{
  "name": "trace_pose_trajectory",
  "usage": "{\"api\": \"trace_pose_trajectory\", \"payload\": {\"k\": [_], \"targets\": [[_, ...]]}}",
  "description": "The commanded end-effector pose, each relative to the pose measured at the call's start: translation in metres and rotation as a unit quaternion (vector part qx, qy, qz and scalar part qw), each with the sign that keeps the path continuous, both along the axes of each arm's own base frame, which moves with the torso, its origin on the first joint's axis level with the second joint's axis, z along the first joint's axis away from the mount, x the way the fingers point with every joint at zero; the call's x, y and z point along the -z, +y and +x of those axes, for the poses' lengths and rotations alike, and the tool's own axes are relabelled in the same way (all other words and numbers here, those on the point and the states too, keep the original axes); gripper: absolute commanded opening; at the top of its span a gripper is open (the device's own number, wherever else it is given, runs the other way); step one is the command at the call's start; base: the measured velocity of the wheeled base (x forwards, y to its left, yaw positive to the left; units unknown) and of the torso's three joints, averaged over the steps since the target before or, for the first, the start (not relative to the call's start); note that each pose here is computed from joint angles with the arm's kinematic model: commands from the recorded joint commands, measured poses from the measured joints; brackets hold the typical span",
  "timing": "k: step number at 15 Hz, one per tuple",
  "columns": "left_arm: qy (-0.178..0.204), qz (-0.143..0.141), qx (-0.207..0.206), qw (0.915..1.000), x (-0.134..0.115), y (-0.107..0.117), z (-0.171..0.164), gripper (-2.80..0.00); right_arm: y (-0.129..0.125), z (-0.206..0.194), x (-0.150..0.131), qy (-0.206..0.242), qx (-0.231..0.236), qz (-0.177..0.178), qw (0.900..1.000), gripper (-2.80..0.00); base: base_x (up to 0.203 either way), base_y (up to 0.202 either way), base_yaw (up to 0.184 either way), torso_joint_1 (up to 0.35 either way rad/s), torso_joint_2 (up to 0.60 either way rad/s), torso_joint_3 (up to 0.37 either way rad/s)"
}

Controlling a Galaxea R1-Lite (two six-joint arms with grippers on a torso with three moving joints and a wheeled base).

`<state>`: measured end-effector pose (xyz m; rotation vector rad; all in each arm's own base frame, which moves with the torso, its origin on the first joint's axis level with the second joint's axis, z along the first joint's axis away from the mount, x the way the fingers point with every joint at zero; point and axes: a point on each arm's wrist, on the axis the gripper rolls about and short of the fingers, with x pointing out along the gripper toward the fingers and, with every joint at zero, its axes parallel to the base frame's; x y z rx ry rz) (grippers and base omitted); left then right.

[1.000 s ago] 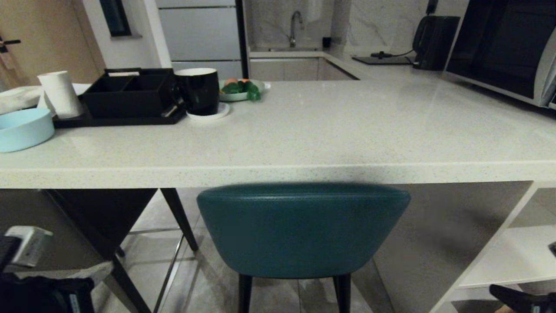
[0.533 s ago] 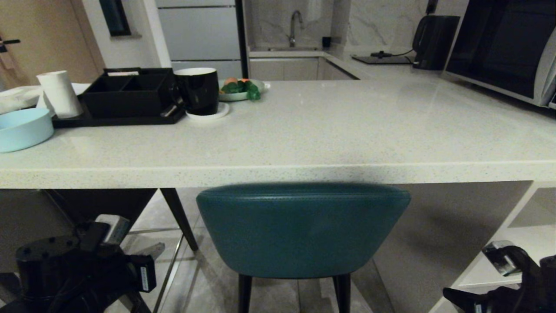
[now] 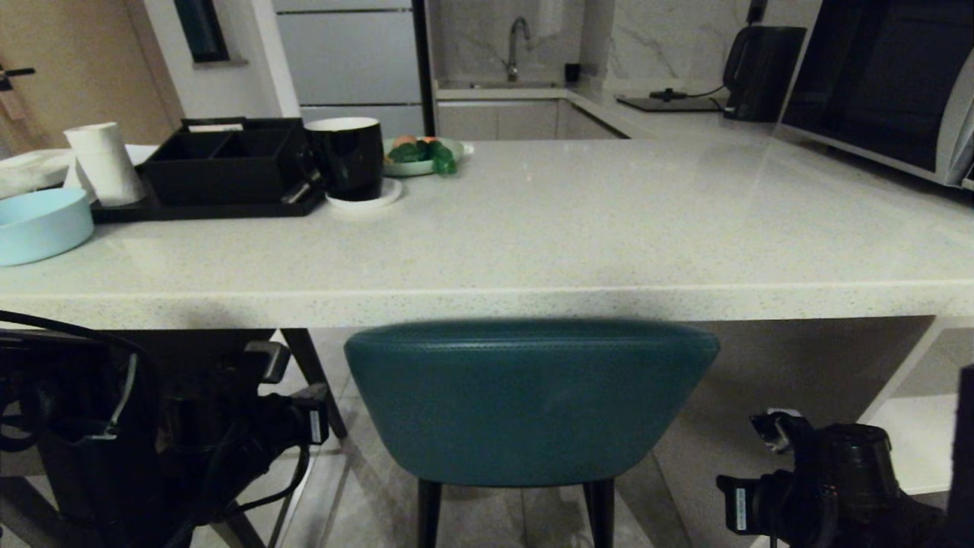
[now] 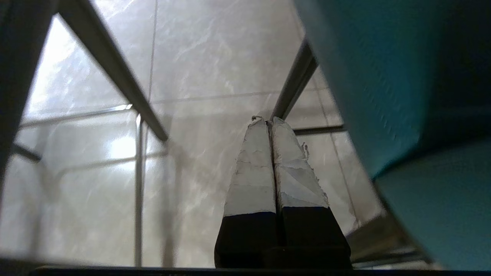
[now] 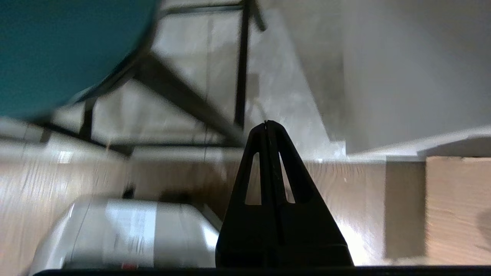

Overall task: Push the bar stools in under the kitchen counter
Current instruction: Pull the blue chair out from under the dining table

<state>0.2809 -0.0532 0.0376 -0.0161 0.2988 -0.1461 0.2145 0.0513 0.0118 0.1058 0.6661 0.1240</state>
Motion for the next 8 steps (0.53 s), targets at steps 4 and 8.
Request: {"api": "trace_pose_trajectory", "payload": {"k": [4,8], "targets": [[-0.047,-0.012,0.000,0.9988,0.000,-0.008,0.036,-2.80,0.007,0.054,0.023,-0.072,0.055,0.041,0.995,-2.80,0.000,0.000,0.000,0.000,0.00,0.000],[-0.082,-0.010,-0.044,0.9957,-0.005,-0.008,0.058,-2.80,0.006,0.079,0.004,-0.138,0.068,0.057,0.986,-2.80,0.000,0.000,0.000,0.000,0.00,0.000]]}}
